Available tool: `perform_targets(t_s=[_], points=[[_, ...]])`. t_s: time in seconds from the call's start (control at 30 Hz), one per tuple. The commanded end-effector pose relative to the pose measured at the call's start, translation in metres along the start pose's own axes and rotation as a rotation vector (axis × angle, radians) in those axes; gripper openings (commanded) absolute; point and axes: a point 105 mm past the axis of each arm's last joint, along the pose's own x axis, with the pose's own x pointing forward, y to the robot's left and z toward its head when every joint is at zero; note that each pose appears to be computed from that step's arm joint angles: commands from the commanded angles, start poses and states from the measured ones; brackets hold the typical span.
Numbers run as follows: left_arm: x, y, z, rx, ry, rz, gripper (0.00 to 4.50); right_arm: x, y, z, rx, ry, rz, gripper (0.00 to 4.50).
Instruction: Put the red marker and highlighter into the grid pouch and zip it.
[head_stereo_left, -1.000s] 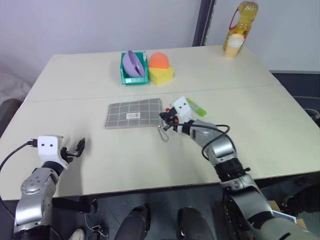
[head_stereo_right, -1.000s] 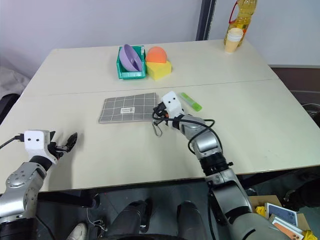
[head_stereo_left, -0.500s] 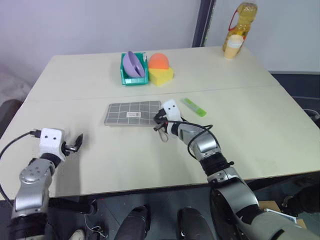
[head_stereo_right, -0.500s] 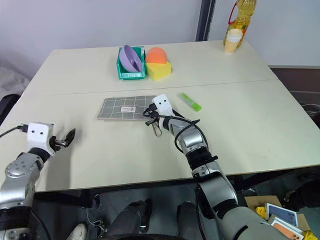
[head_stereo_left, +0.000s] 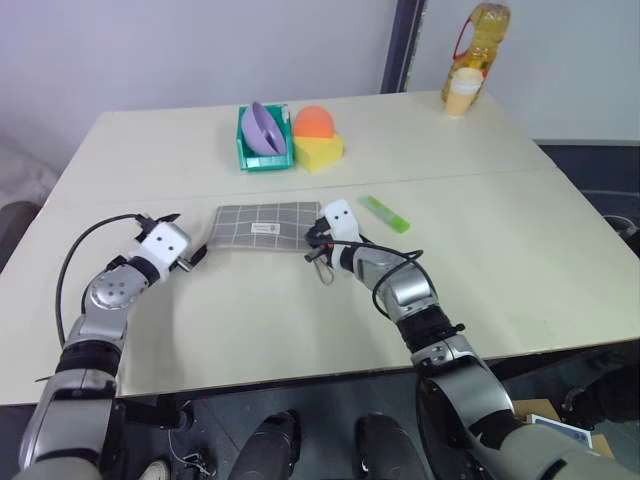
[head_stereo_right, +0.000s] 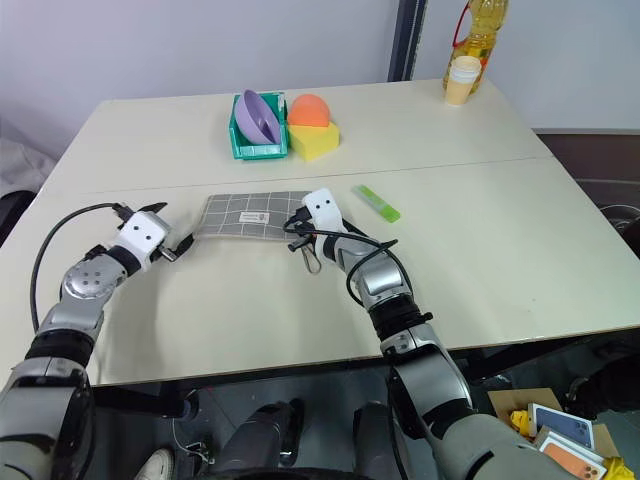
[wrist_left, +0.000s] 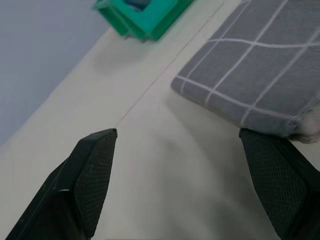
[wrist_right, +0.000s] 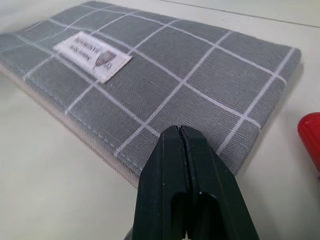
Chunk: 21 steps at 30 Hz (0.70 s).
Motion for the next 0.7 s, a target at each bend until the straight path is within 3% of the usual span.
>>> perform_targets(t_s=[0.03,0.37,0.47,0.67,0.7], points=[[0.009,-0.002,0.012,0.055,-0.061,-0.027,4.19,-0.002,0.002,0.003,-0.004,-0.014,-0.007,0.02],[0.02,-0.022,0.027,0.057,-0.146,-0.136,4.19,-0.006,0.001,-0.001,-0.011,-0.006,-0.02,0.02],[0.02,-0.025,0.033,0.053,-0.181,-0.15,3.37,-0.005,0.004,-0.001,-0.017,-0.004,-0.014,0.0],[0.016,-0.026,0.027,0.045,-0.173,-0.147,0.18,-0.003,0.006,0.002,-0.03,-0.011,-0.004,0.0],[0.015,-0.026,0.027,0.043,-0.172,-0.145,0.04,-0.003,0.006,0.002,-0.031,-0.013,-0.004,0.0]])
